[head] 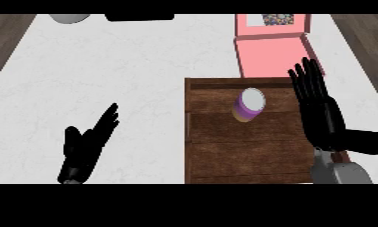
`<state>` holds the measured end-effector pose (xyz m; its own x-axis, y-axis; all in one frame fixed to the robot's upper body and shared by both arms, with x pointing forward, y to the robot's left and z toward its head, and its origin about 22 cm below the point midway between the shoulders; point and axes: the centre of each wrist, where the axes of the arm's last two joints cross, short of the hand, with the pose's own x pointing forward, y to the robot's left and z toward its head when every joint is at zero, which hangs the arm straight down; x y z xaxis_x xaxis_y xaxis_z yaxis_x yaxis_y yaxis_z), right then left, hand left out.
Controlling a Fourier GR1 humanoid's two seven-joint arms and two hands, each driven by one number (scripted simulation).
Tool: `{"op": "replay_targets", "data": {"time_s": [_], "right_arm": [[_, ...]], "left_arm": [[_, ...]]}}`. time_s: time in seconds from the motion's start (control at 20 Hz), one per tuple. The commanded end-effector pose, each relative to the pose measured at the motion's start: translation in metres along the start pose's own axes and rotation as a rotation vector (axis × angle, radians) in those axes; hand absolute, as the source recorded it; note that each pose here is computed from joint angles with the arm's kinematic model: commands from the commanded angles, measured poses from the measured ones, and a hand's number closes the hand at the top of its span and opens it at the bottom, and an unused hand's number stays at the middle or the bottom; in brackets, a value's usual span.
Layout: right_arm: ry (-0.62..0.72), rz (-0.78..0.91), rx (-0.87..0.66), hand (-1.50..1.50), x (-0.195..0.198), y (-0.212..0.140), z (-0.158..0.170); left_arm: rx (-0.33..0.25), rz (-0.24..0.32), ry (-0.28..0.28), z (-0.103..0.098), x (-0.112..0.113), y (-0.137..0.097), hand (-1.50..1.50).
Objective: Pick the can from the tray and place it in the cardboard box
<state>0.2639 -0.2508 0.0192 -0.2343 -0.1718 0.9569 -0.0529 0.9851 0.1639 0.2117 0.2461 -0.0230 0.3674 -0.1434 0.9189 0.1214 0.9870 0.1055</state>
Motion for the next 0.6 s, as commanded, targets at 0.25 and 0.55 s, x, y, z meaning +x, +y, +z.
{"op": "replay_targets", "data": {"time_s": [0.25,0.55], "right_arm": [[-0.340,0.271,0.242,-1.50,0.157,-0.033,-0.072],[-0.258,0.620,0.367,-1.50,0.152,-0.087,-0.077]], "left_arm": [[0.012,-0.335,-0.544,-0.018,0.112,0.036,0.00],[-0.079,-0.326,-0.592,-0.032,0.113,0.038,0.00]]}}
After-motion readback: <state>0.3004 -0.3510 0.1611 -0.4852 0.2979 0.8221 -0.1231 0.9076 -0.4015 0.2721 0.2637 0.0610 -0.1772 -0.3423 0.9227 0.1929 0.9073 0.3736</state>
